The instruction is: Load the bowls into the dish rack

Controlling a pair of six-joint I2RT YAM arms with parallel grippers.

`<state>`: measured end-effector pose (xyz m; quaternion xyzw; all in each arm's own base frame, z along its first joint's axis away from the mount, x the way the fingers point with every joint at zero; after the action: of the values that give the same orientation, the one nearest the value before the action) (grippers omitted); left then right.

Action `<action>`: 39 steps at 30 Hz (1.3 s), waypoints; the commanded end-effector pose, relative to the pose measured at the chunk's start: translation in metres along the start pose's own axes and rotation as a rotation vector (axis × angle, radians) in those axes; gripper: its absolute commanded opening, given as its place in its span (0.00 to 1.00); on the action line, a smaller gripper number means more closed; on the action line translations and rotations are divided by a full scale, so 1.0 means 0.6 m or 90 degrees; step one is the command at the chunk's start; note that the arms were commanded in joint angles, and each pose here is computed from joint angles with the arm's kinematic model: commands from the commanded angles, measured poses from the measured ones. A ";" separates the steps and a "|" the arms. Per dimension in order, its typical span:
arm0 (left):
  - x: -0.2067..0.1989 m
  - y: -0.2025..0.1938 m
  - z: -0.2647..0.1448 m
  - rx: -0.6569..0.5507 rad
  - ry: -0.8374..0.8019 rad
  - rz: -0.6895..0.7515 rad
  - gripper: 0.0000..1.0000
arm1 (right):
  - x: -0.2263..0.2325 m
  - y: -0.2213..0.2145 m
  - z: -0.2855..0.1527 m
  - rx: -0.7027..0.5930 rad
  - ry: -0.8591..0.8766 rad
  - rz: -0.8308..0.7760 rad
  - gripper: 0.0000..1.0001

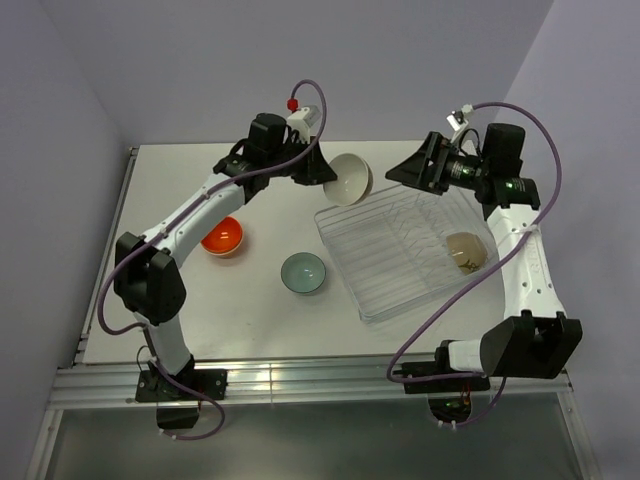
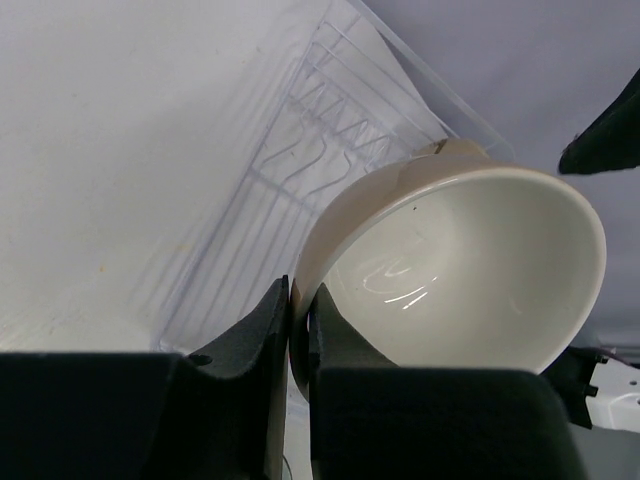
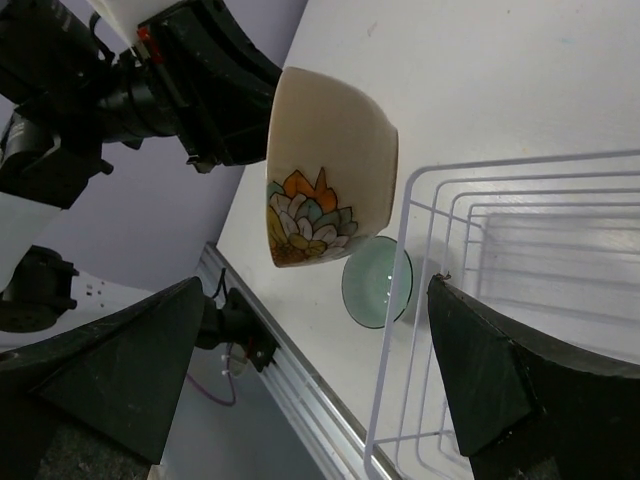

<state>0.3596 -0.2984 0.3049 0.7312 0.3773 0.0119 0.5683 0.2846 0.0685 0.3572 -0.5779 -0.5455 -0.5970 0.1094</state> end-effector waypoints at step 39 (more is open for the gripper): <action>-0.101 0.047 0.006 -0.102 -0.167 0.001 0.00 | 0.014 -0.037 0.081 0.096 0.044 -0.012 0.58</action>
<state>0.3461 -0.3292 0.3132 0.7013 0.3532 -0.0486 0.6173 0.2963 0.1157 0.3315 -0.5691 -0.5802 -0.5591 0.1638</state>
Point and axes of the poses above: each gripper's point midway between its finger pads, its own z axis out along the fingers, its own x axis along the line the jaws close on, y = z × x, the point moved 7 cm from there along -z, back along the fingers, and after that the axes turned 8 degrees about z, right-handed, at the moved point
